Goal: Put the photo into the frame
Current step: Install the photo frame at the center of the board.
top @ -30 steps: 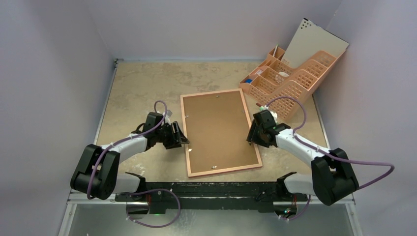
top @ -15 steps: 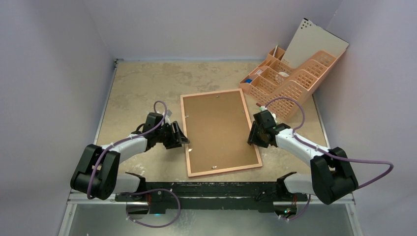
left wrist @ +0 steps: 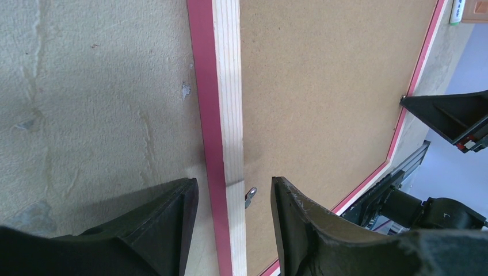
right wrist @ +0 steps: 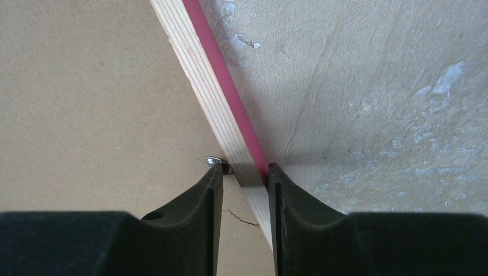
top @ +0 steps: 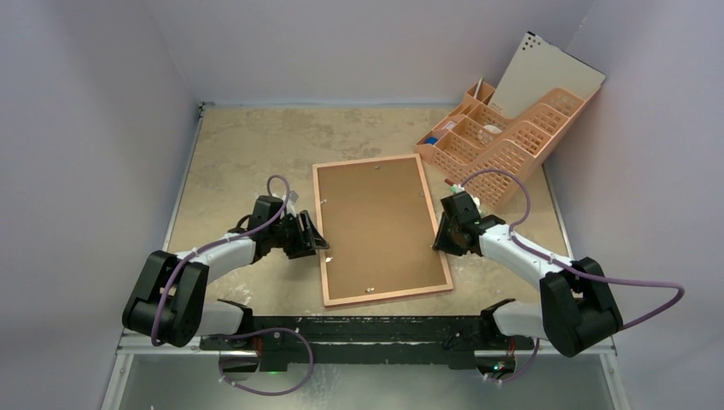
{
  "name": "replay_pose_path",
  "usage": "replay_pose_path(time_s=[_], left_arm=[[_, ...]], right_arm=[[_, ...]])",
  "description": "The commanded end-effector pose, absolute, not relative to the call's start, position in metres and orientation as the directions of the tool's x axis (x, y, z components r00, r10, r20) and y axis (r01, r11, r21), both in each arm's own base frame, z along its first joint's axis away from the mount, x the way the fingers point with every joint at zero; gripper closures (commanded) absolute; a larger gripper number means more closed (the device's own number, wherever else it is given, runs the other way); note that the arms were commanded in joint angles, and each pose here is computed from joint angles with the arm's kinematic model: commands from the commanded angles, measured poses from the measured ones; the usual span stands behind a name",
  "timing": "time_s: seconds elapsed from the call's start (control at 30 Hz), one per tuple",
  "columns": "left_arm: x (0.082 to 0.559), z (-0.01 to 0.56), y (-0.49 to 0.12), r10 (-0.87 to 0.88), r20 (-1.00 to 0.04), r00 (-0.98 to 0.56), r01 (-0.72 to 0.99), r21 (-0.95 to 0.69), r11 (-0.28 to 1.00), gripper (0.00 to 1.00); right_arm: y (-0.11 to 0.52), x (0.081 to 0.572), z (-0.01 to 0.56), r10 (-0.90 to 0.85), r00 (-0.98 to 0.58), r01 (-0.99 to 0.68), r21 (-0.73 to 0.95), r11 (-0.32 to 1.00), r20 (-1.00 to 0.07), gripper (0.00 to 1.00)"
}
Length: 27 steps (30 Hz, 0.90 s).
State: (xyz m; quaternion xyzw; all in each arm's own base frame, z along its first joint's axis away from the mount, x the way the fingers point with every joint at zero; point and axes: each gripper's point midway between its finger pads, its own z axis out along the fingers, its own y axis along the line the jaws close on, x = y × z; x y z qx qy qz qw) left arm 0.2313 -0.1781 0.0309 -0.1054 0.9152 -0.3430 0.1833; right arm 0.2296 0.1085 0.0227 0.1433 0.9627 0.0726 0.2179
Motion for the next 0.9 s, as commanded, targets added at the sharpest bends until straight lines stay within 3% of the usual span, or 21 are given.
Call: replay_pose_path(time_s=[0.0,0.2,0.57,0.63,0.7,0.77,0.87], left_arm=[[0.231,0.023,-0.172,-0.322,-0.272,-0.907,-0.077,-0.644,0.761,0.48],[0.232,0.025,-0.171,-0.325,-0.279,-0.904,-0.077,-0.641,0.764,0.48],[0.234,0.028,-0.168,-0.333,-0.294,-0.896,-0.078,-0.633,0.77,0.48],[0.234,0.031,-0.168,-0.336,-0.3,-0.893,-0.078,-0.632,0.771,0.48],[0.235,0.033,-0.168,-0.34,-0.307,-0.889,-0.076,-0.633,0.77,0.48],[0.235,0.035,-0.166,-0.343,-0.315,-0.885,-0.076,-0.63,0.773,0.47],[0.234,0.035,-0.162,-0.347,-0.329,-0.878,-0.077,-0.618,0.782,0.46]], right_arm=[[0.106,0.218,0.01,0.325,-0.873,0.272,0.19,0.943,-0.363,0.75],[0.11,0.222,0.013,0.345,-0.859,0.278,0.222,0.935,-0.377,0.92],[0.121,0.226,0.026,0.376,-0.839,0.267,0.304,0.914,-0.393,0.97],[0.123,0.223,0.029,0.389,-0.838,0.272,0.326,0.905,-0.382,0.91],[0.127,0.219,0.029,0.394,-0.843,0.269,0.348,0.898,-0.365,0.73],[0.129,0.215,0.029,0.399,-0.847,0.268,0.365,0.892,-0.352,0.63],[0.129,0.213,0.027,0.395,-0.848,0.261,0.372,0.891,-0.352,0.59]])
